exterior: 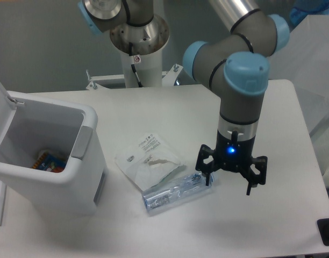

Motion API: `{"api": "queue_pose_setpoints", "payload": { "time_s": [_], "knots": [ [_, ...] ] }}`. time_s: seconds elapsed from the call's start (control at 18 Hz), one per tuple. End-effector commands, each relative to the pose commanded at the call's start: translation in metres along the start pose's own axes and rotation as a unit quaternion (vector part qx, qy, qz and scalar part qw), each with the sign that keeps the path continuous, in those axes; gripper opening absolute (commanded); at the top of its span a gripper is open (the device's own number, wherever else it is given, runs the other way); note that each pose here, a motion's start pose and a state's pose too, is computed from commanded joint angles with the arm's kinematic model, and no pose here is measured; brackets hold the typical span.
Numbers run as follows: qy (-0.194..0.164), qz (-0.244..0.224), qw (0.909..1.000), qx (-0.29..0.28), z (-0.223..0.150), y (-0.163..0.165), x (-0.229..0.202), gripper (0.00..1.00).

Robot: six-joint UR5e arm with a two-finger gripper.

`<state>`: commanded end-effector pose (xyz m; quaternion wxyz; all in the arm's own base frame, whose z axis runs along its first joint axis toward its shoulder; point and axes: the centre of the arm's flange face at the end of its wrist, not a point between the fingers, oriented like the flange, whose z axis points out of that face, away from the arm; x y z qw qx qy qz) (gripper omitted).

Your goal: Open the trash can

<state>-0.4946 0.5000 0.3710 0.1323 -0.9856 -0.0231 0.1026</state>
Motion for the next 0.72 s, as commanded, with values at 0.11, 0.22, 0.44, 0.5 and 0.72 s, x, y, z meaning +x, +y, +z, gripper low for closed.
{"api": "queue_pose_setpoints", "payload": {
  "time_s": [0.11,0.22,0.44,0.5,0.72],
  "knots": [
    [0.012,0.02,0.9996,-0.014,-0.0008,0.002,0.0013,1.0],
    [0.013,0.066,0.9971,-0.035,-0.003,0.0035,0.001,1.0],
    [0.02,0.094,0.9937,-0.057,-0.0033,0.0047,-0.0007,1.0],
    [0.018,0.098,0.9929,-0.064,-0.004,0.0053,-0.0023,1.0],
    [0.017,0.104,0.9918,-0.072,-0.0032,0.0031,0.0007,1.0]
  ]
}}
